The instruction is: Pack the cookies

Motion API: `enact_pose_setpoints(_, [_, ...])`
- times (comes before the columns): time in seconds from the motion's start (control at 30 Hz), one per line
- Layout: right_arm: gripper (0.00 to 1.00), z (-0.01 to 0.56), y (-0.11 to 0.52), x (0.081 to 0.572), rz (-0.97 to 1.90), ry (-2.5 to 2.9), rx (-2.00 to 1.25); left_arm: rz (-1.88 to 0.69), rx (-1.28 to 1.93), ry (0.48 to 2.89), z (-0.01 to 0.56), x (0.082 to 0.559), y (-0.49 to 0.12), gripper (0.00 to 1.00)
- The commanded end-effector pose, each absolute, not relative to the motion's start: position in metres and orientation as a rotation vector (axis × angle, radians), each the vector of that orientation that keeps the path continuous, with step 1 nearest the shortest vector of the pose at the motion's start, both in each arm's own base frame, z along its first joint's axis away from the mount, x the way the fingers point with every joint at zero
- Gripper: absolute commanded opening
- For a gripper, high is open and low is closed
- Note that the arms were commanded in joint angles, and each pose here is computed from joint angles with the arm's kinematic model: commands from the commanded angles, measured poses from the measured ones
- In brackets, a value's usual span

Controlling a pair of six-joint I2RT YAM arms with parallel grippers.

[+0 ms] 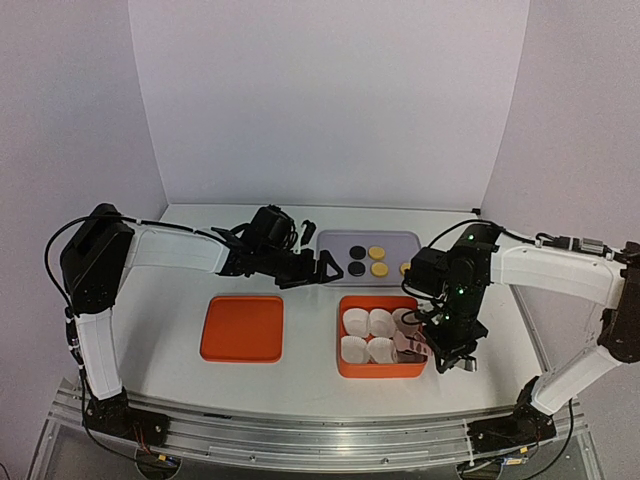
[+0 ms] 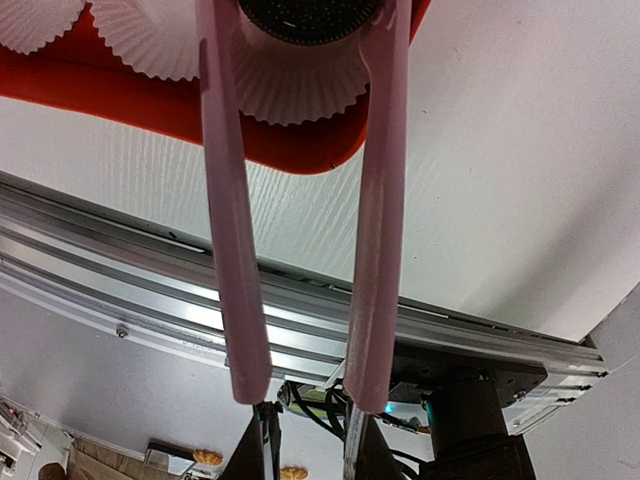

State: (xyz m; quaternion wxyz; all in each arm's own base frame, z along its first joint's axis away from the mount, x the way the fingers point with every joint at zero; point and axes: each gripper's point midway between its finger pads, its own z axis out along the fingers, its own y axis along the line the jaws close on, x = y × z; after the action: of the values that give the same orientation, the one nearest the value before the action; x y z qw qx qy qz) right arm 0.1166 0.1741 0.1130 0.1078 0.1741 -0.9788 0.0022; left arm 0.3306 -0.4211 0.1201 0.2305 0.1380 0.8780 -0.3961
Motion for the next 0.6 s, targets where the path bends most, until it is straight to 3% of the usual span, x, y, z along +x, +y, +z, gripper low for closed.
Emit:
enact_pose_setpoints(0.0, [0.20,0.1909,0.0621,0.0249,0.557,-2.350,0.363,-1.106,0.395,2.390,0.1265,0.3331,-0.4279,1.00])
enact_pose_setpoints(0.23, [0.30,0.1917,0.0616,0.0270,0.561,-2.369,0.364,-1.109,0.390,2.389,0.1270,0.3338,-0.4287,1.00])
enact_pose_setpoints(0.57, [0.28,0.1948,0.0662,0.0329,0.537,-2.406,0.388,-1.119,0.395,2.382,0.1301,0.3334,-0.4306,1.00])
